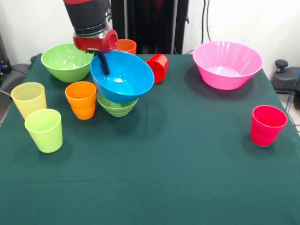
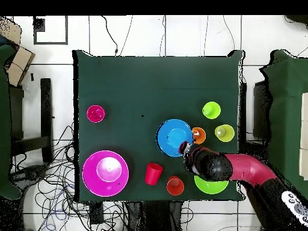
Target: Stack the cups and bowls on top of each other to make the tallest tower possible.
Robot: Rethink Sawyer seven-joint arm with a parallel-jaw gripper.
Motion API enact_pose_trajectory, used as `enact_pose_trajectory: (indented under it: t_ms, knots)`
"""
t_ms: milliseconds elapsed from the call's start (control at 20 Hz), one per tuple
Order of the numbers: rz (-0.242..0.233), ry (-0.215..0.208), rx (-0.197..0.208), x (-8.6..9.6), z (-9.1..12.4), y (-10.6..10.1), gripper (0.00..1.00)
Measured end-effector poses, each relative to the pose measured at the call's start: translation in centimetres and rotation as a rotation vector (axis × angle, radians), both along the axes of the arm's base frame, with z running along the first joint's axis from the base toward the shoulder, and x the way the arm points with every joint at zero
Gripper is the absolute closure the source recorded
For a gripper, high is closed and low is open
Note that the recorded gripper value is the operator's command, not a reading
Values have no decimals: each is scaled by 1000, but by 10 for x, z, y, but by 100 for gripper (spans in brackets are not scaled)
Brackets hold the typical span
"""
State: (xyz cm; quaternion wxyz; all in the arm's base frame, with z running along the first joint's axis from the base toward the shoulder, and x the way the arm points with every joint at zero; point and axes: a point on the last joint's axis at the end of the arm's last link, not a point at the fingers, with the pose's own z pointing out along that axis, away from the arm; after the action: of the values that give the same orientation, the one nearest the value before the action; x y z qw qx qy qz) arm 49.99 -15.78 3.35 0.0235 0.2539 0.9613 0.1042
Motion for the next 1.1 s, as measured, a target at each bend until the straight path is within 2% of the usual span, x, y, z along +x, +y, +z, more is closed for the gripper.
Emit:
enact_pose_trajectory:
  t_ms: [400,1100]
  knots:
    - [-10,-21,24,0,-10,7,100]
    - [-30,-6,58,-9,-24,10,100]
